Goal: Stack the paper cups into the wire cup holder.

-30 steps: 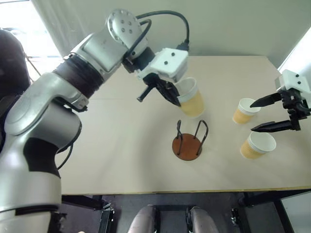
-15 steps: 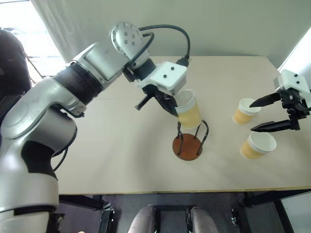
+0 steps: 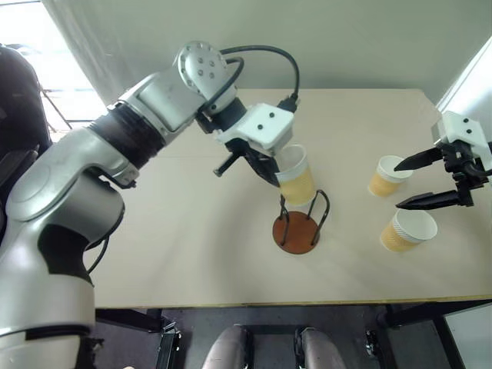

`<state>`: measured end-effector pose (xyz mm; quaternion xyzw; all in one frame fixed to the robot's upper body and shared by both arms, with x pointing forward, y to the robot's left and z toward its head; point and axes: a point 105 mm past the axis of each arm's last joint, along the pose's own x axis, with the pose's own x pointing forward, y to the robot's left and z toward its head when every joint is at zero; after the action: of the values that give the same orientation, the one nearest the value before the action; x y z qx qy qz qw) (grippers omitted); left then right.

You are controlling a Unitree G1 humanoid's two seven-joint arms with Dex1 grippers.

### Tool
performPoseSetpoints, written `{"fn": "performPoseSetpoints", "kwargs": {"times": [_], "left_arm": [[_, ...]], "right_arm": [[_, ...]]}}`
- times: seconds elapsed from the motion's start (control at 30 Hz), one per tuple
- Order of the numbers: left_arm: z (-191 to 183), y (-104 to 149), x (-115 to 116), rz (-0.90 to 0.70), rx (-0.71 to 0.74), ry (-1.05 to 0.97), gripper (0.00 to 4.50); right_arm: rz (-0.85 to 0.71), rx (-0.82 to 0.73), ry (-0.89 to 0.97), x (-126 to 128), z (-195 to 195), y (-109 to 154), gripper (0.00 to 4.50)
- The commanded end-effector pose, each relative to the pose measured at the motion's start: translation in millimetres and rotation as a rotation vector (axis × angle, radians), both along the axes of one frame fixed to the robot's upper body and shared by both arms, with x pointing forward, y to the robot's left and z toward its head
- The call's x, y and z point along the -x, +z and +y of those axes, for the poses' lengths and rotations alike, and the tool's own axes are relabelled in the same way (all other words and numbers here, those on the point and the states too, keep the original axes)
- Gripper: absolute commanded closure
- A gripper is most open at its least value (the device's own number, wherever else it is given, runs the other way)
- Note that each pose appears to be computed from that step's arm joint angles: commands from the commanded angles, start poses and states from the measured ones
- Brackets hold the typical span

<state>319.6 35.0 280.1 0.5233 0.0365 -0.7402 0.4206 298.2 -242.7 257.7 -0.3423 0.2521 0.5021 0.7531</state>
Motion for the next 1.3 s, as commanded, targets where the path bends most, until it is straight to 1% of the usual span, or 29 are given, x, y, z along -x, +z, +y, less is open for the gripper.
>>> {"fn": "performPoseSetpoints", "kwargs": {"times": [0.03,0.13,0.4,0.43,0.5,0.53,0.6,0.63,0.67,0.8,0.93,1.03,1.1,1.17,1.23,1.3], "left_arm": [[-1,8,2,-0.032,-0.008,-0.032,4.48],[-2,9,3,-0.020,-0.008,-0.029,3.88],[-6,13,7,0.000,0.016,-0.032,1.12],[-8,15,7,0.011,0.028,-0.028,0.69],[-10,18,8,0.026,0.049,-0.025,0.05],[-13,22,9,0.040,0.080,-0.027,0.05],[-22,36,9,0.110,0.190,-0.010,0.05],[-27,46,7,0.152,0.277,-0.001,0.05],[-30,53,6,0.182,0.333,0.005,0.05],[-24,75,-5,0.301,0.566,0.097,0.05],[-6,82,-18,0.387,0.722,0.213,0.05],[9,76,-26,0.367,0.784,0.286,0.05],[14,70,-28,0.334,0.799,0.294,0.05],[19,58,-33,0.238,0.744,0.299,0.05],[21,57,-30,0.330,0.741,0.315,0.05],[22,62,-28,0.388,0.775,0.316,0.05]], "right_arm": [[-0.055,0.000,0.007,2,-1,15,0.00],[-0.054,0.001,0.007,2,-1,14,0.00],[-0.052,0.006,0.005,1,-1,12,0.00],[-0.052,0.007,0.006,0,-1,12,0.00],[-0.053,0.008,0.006,0,-1,12,0.00],[-0.054,0.007,0.005,-1,-1,11,0.00],[-0.056,0.009,0.004,-1,-1,9,0.00],[-0.059,0.012,0.001,-2,-1,8,0.00],[-0.062,0.015,-0.001,-3,-1,7,0.00],[-0.087,0.031,-0.011,-7,-3,4,0.00],[-0.104,0.037,-0.017,-12,-5,3,0.00],[-0.139,0.029,-0.021,-21,-3,5,0.00],[-0.162,0.019,-0.033,-29,-1,6,0.00],[-0.202,0.023,-0.043,-39,-1,6,0.00],[-0.206,0.024,-0.046,-45,-1,4,0.00],[-0.208,0.038,-0.058,-51,-3,1,0.00]]}}
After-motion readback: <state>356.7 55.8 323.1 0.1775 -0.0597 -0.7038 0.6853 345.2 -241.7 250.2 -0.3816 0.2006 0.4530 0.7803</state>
